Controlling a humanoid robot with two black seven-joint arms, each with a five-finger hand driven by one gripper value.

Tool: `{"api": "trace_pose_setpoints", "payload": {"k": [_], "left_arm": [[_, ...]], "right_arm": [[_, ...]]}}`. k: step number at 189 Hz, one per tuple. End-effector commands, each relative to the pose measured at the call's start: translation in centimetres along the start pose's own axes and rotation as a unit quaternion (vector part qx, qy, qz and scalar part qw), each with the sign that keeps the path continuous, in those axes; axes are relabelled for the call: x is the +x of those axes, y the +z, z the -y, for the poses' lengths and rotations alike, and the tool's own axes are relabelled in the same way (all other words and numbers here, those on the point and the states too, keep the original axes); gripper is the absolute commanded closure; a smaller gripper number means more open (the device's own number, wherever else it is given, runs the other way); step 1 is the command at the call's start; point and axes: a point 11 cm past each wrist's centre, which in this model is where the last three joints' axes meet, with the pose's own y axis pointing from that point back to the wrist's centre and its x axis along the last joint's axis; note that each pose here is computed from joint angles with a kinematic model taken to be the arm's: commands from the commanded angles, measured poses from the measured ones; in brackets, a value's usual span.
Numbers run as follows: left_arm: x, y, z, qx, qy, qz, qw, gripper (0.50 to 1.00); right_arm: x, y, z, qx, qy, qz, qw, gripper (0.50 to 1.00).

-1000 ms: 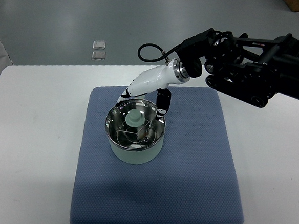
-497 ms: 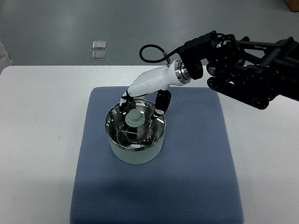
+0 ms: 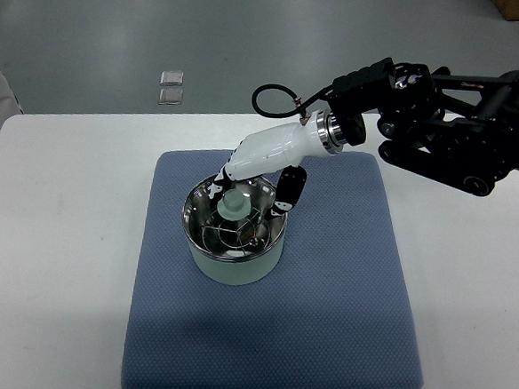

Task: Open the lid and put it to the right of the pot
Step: 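Lower the right hand onto the green lid knob, fingers around it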

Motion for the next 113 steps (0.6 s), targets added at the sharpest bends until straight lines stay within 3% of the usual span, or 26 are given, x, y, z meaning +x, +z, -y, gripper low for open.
{"api": "trace_pose_setpoints", "payload": {"k": [1,113], "left_arm": [[0.0,0.0,0.0,0.0,0.0,0.0,1.0,0.5],[0.0,0.0,0.0,0.0,0.0,0.0,1.0,0.5]], "right_arm": [[-0.32,-0.13,0.32,0.004,0.006,-0.003,1.0,0.709],[-0.06,0.49,0.67,-0.014,0.034,-0.047,0.998,0.738]]}}
